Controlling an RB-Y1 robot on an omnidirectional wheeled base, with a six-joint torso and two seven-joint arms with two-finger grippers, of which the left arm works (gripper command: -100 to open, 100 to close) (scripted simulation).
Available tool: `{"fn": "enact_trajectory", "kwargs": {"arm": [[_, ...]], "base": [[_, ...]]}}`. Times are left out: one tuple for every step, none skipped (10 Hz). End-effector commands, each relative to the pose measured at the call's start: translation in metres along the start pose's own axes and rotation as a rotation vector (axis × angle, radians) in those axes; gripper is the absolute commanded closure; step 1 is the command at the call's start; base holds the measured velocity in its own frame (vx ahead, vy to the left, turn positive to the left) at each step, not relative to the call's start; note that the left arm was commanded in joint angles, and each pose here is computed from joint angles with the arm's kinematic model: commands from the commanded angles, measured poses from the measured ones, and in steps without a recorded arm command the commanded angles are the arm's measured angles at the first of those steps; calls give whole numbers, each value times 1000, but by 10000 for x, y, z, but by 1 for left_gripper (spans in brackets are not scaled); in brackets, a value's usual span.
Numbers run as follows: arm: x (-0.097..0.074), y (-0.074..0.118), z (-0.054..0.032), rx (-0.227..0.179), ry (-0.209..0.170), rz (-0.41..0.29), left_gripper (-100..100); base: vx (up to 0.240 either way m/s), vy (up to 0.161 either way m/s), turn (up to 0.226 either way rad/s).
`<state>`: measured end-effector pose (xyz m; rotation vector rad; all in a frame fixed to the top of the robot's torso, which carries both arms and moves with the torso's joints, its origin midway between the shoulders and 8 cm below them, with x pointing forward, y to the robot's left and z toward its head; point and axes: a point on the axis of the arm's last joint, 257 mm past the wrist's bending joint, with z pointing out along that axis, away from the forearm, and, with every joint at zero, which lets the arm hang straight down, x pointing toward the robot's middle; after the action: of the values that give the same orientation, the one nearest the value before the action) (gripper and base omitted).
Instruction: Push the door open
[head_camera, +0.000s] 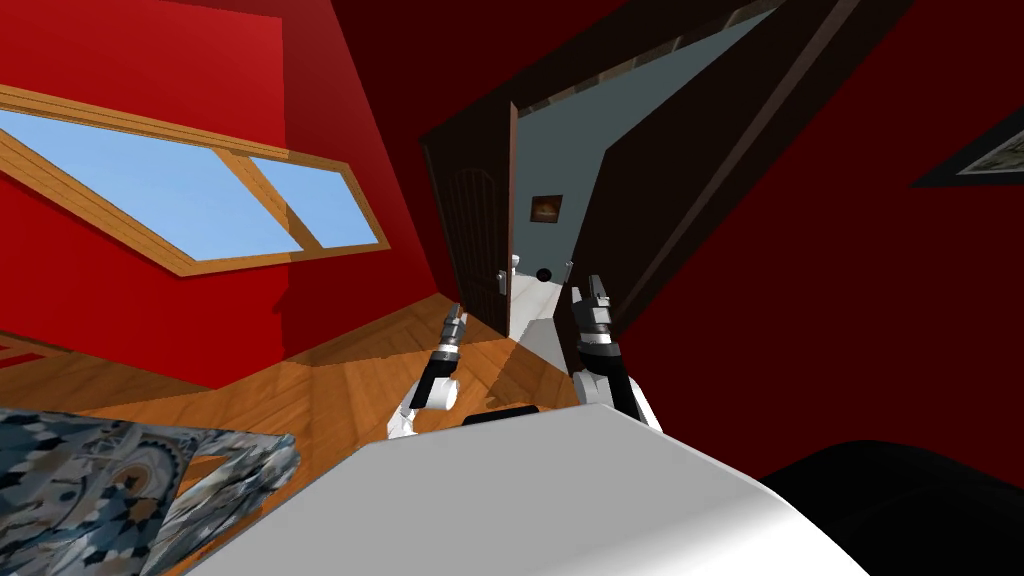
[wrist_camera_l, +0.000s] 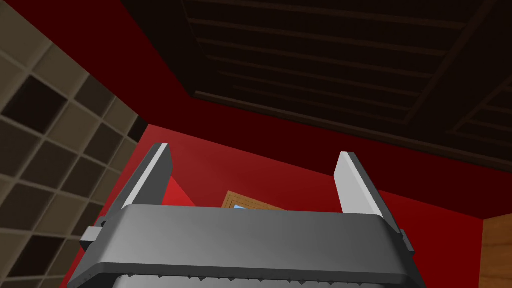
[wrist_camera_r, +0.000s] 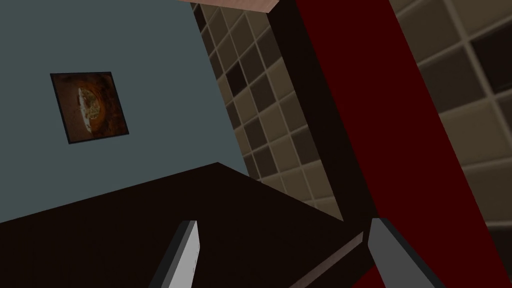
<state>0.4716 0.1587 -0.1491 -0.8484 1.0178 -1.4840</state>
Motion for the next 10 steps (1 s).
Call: {"fn": "enact_trajectory", "kwargs": {"arm": [[72,102,37,-16,15,-9,-100],[116,156,57,-25,25,-15,-100],[160,211,77,-34,34,-20,-100],[204,265,96,-43,43,-26,-100],[293,372,132,-62,62,-35,-100],[337,425,149,-71,71,-40,-100],[381,476,166,-80,81,-44,-100],[427,527,183,-90,90,-48,-100],[472,577,199,-99,99,-52,-100],[516,626,214,-108,108,-56,-100]], "base": [[97,49,-42],[91,53,-48],[92,48,-39],[90,46,-51],[116,83,-74],[132,85,-69],[132,72,-43],[98,75,-35],[79,68,-44],[85,64,-45]]}}
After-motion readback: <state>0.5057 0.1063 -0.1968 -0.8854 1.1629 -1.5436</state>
